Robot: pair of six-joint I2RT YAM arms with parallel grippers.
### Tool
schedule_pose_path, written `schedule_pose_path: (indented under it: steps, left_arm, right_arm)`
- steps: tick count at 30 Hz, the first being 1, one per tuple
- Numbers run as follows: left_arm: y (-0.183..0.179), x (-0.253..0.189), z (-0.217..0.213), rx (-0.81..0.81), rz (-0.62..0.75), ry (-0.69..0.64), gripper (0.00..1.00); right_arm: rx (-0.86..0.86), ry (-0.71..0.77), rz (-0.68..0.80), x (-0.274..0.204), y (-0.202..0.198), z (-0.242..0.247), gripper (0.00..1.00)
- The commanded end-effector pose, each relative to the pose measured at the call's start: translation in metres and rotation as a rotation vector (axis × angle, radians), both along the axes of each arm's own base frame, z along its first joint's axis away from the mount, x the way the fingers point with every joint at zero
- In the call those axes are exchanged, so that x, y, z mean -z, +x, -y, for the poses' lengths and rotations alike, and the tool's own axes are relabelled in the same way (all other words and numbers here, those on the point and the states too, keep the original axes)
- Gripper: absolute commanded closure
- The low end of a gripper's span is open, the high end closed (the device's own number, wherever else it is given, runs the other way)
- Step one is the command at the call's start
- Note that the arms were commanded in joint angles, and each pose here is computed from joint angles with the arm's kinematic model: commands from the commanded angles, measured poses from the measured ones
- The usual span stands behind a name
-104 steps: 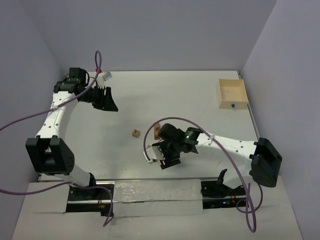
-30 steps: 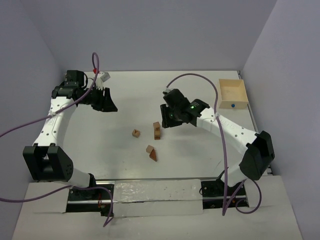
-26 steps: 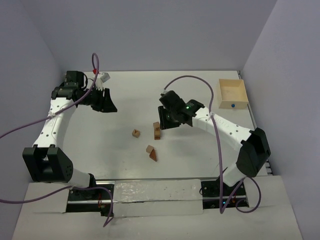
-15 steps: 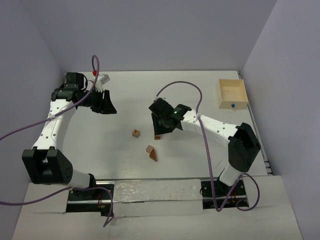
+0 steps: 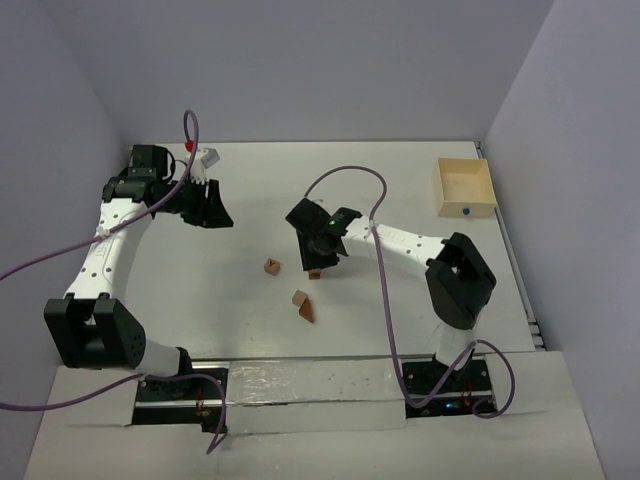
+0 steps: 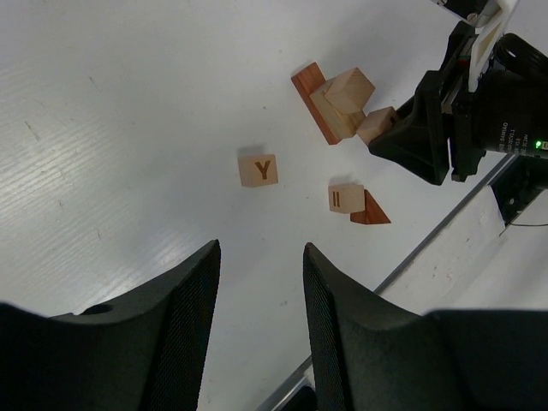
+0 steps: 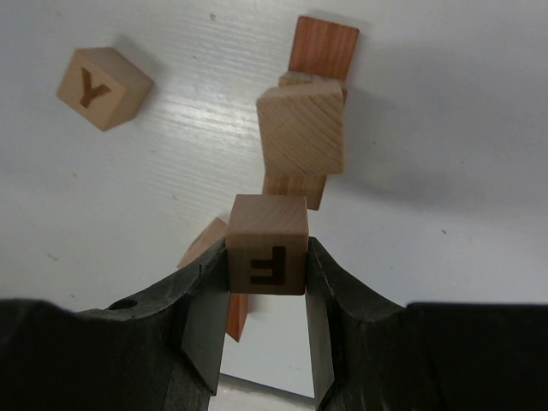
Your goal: Build the wood block tower
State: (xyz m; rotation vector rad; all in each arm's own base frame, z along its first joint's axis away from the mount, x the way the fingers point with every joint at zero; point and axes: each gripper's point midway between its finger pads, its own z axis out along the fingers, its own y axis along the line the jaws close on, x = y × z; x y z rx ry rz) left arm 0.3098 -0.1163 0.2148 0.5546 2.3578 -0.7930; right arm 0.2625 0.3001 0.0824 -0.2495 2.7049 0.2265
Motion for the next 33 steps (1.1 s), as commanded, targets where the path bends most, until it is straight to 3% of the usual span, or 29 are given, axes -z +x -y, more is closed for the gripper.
schedule_pose_path:
  steps: [1, 8, 24, 33]
  left_arm:
    - [0.007, -0.010, -0.001, -0.004, 0.053, -0.004, 0.49]
    - [0.006, -0.009, 0.000, -0.002, 0.048, -0.007, 0.49]
    - [0.006, -0.006, 0.001, 0.002, 0.038, -0.011, 0.49]
    - [0.005, -0.005, 0.000, 0.002, 0.036, -0.010, 0.49]
  right_arm:
    - [0.038, 0.035, 0.057, -0.015, 0.021, -0.011, 1.00]
    - [0.070, 0.028, 0.035, -0.009, 0.027, -0.002, 0.93]
    - [0.060, 0.030, 0.024, -0.005, 0.029, -0.001, 0.88]
    - [0.052, 0.031, 0.014, -0.001, 0.030, -0.004, 0.74]
